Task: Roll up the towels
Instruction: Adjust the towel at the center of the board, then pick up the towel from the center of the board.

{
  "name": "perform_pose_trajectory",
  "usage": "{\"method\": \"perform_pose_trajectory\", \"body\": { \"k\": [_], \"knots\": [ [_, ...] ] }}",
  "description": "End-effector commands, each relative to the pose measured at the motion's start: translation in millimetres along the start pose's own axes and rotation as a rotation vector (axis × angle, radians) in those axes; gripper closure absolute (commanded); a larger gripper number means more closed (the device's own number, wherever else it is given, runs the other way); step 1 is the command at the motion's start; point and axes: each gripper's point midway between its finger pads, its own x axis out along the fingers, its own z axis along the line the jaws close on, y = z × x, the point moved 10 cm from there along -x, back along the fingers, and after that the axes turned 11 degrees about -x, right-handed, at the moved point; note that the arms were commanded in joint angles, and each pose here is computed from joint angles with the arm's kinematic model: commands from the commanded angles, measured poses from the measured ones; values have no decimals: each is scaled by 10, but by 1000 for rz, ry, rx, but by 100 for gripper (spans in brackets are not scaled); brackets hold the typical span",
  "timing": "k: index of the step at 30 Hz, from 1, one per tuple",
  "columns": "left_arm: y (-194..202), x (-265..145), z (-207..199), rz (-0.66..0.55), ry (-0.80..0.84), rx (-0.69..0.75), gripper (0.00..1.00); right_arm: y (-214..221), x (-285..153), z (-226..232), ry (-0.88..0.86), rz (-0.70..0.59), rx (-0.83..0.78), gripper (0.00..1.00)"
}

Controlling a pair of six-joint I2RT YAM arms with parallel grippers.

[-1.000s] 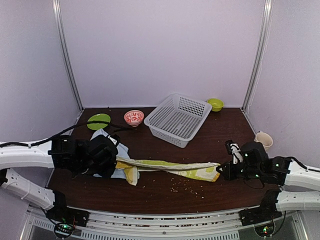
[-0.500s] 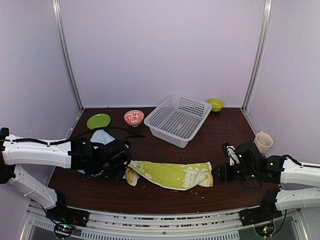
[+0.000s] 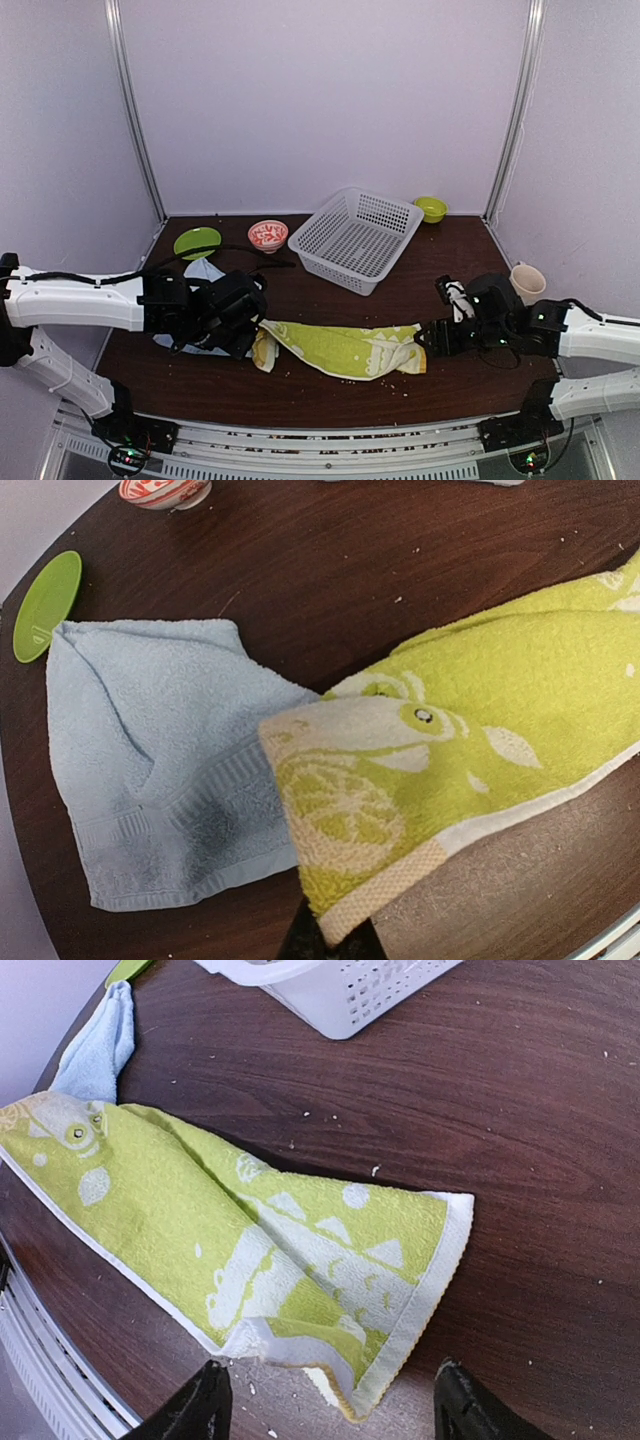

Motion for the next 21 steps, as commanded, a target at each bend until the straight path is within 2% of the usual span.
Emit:
{"method": "perform_pose_trajectory", "body": {
  "k": [1,7,12,19,21],
  "knots": [
    [-96,-24,-29,-22,6,-5,100,-114,35,104,-9,59,-117,32],
    [-103,-25,-39,-14,6,0,100,-108,159,109,55,140,-157,40],
    [-98,-31,-29,-12,3,2,100,-129,214,126,66,147,-165,50],
    [-103,-50,-22,-11,4,1,100,-210,294,155,71,136,-159,73],
    [-106,-68,-10,-14,4,0,100,-240,273,163,71,124,-163,82]
  ]
}}
